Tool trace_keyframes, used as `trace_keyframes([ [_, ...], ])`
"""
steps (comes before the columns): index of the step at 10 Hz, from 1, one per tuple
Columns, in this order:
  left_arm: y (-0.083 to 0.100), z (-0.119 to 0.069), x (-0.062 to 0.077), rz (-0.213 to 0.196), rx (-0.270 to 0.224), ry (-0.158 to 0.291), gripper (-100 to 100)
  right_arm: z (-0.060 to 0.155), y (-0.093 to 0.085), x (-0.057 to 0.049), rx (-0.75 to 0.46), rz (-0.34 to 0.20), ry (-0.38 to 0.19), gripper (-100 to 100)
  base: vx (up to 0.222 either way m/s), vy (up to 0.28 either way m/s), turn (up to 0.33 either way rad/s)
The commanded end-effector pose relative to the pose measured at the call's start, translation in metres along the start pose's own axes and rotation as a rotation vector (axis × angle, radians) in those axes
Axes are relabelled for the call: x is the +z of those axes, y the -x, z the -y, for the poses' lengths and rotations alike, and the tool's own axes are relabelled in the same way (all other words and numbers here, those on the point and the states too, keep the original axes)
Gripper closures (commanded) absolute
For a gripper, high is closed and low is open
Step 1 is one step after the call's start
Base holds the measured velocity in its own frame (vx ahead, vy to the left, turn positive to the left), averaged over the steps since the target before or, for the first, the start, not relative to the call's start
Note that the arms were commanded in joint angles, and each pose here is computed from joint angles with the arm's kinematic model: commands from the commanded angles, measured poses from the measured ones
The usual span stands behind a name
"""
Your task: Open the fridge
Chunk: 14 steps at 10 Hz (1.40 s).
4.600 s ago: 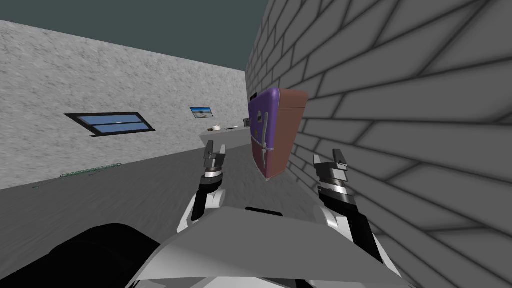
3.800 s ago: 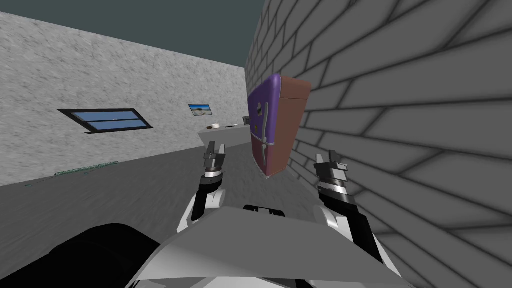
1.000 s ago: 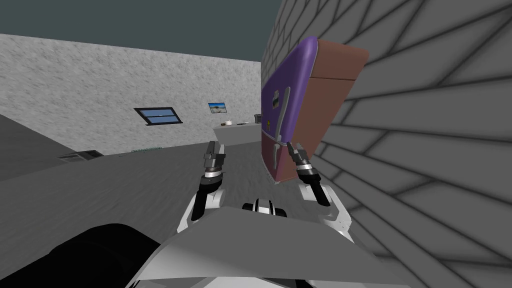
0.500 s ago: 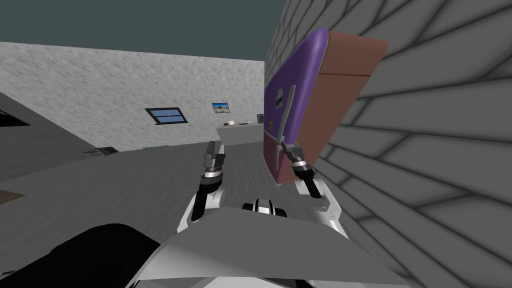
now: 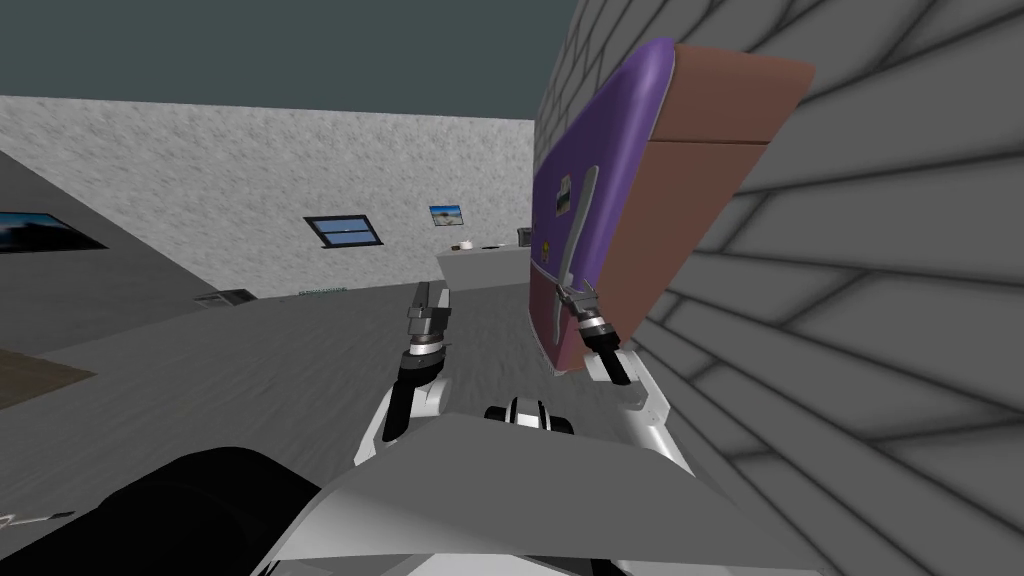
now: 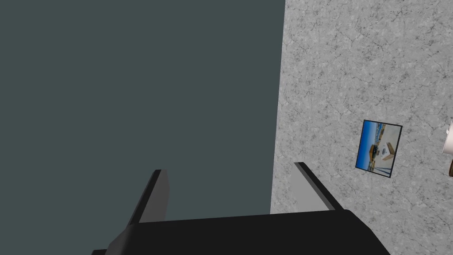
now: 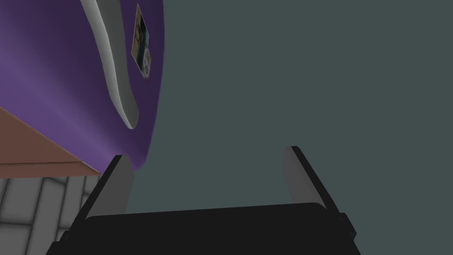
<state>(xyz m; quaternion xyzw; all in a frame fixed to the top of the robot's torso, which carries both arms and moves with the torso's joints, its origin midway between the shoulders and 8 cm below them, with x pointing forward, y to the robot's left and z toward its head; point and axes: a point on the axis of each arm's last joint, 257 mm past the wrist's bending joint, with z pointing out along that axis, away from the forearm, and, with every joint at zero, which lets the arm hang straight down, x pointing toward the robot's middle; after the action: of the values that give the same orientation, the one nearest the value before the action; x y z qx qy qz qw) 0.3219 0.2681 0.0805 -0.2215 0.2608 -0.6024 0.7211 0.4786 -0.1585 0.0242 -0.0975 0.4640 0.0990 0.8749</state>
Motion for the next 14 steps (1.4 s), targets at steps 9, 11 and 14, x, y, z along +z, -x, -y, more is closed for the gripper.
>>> trace_keyframes([
  [9, 0.0, 0.0, 0.0, 0.0, 0.0, 0.0, 0, -0.006, -0.051, 0.028, -0.451, -0.108, 0.048, -100, 0.03, -0.035, 0.054],
  [11, 0.0, 0.0, 0.0, 0.0, 0.0, 0.0, 0, -0.005, -0.063, 0.031, -0.533, -0.133, 0.057, -100, 0.024, -0.041, 0.042],
  [14, 0.0, 0.0, 0.0, 0.0, 0.0, 0.0, 0, 0.0, -0.086, 0.036, -0.684, -0.184, 0.076, -100, 0.02, -0.042, 0.045],
])
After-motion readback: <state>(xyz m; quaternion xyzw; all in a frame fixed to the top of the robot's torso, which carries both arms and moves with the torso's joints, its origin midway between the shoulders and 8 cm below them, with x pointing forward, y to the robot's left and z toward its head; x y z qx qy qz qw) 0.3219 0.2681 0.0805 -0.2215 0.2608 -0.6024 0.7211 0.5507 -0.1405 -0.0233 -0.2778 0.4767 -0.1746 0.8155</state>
